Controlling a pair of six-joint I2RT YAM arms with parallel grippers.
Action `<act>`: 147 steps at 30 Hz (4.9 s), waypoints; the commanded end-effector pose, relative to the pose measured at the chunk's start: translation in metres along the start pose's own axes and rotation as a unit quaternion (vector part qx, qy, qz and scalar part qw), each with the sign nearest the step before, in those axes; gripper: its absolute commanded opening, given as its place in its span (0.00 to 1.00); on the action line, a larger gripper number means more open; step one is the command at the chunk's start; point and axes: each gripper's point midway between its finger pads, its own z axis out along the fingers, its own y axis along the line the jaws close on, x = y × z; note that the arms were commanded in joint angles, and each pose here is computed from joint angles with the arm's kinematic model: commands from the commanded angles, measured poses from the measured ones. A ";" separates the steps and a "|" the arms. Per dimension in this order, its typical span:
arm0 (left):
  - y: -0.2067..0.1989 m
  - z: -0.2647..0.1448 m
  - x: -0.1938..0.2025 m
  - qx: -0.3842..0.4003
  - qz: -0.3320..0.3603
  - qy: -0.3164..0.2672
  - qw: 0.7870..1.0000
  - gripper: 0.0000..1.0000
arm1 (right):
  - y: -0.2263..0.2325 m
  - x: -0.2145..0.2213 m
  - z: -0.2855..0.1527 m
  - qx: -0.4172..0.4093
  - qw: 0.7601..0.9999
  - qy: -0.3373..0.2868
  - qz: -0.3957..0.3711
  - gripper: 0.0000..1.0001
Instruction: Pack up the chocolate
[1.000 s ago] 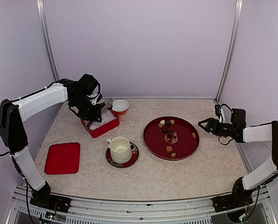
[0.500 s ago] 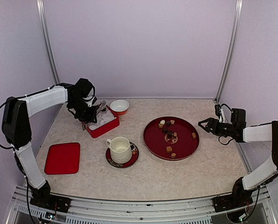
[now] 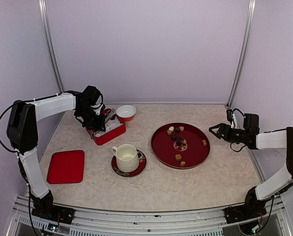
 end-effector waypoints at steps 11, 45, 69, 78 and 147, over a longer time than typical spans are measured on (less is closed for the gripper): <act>-0.004 -0.006 -0.010 0.007 0.009 -0.018 1.000 0.38 | -0.002 -0.008 -0.004 0.006 1.000 -0.009 -0.004 0.81; -0.272 -0.001 0.069 0.078 0.279 0.022 0.957 0.42 | 0.000 0.000 -0.007 0.005 1.000 -0.005 -0.010 0.81; -0.266 0.066 0.101 0.034 0.283 0.089 0.954 0.39 | -0.001 0.001 -0.004 0.000 1.000 -0.004 -0.009 0.81; -0.282 0.070 0.089 0.047 0.287 0.081 0.953 0.36 | -0.003 0.001 -0.003 0.001 1.000 -0.003 -0.007 0.81; -0.042 -0.060 0.038 0.082 0.013 -0.030 0.996 0.28 | 0.001 0.001 -0.005 -0.009 1.000 -0.002 -0.003 0.80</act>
